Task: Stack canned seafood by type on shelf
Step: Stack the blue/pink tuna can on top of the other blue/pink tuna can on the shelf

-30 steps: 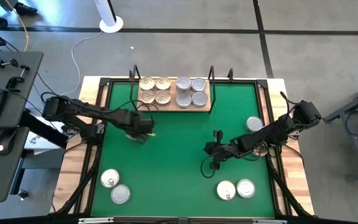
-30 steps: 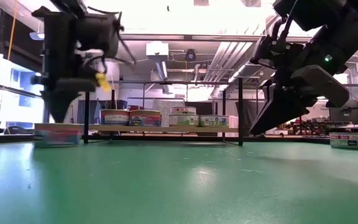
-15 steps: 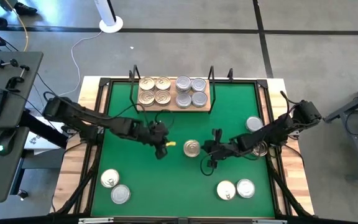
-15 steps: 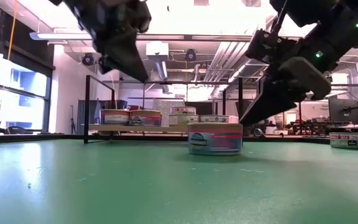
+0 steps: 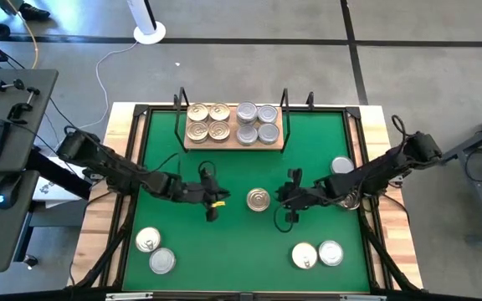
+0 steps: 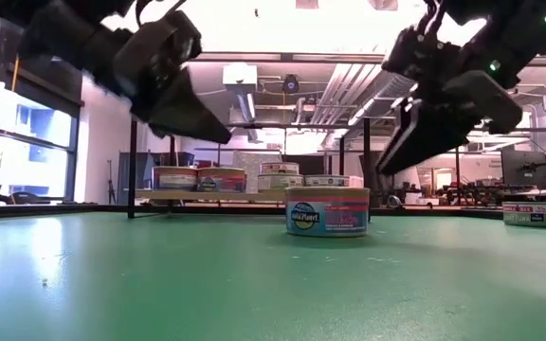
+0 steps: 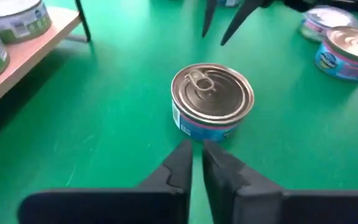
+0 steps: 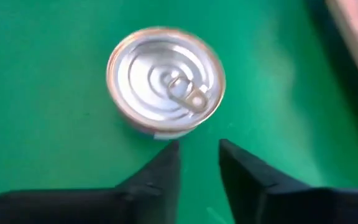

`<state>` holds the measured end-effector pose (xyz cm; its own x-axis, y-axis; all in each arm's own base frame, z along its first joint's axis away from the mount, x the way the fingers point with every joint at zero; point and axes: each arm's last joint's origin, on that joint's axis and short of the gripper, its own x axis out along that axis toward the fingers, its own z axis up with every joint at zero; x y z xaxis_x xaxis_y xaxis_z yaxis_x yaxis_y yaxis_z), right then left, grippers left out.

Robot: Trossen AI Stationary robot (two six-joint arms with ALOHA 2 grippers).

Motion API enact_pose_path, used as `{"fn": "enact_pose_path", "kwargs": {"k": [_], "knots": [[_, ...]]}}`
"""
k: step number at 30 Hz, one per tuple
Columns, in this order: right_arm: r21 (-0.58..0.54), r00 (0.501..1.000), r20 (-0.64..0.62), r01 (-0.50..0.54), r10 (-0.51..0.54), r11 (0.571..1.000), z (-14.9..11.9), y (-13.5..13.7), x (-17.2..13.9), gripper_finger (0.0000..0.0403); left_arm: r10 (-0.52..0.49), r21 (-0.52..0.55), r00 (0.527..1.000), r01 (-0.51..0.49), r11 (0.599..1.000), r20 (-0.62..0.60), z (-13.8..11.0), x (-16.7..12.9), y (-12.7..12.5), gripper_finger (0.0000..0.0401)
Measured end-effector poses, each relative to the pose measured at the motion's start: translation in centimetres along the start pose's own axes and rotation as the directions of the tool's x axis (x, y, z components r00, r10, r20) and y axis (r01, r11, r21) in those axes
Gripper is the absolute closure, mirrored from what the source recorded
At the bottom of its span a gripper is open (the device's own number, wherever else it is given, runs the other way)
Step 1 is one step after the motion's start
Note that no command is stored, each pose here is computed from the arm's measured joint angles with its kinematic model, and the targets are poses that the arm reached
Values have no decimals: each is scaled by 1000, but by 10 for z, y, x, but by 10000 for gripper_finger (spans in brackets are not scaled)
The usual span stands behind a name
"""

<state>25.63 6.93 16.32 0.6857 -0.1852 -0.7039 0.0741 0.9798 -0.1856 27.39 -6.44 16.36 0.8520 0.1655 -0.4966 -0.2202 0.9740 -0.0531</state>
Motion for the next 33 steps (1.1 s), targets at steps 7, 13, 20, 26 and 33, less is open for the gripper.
{"fn": "enact_pose_path", "kwargs": {"k": [7,13,20,26,33], "knots": [[78,995,64,-77,72,994,-19,-6,12,151,-21,25,997,19,999,74,-34,9,11,252],[112,987,153,-75,58,991,-20,-9,28,53,-62,99,997,57,993,48,-51,36,10,129],[51,975,193,-118,106,992,-17,3,56,25,-87,123,996,82,989,37,-52,70,5,73],[7,969,225,-112,108,994,-10,10,77,25,-97,147,995,91,985,34,-49,86,3,79],[18,955,254,-163,153,987,-3,8,95,24,-116,148,993,114,982,4,-49,81,5,97]]}}
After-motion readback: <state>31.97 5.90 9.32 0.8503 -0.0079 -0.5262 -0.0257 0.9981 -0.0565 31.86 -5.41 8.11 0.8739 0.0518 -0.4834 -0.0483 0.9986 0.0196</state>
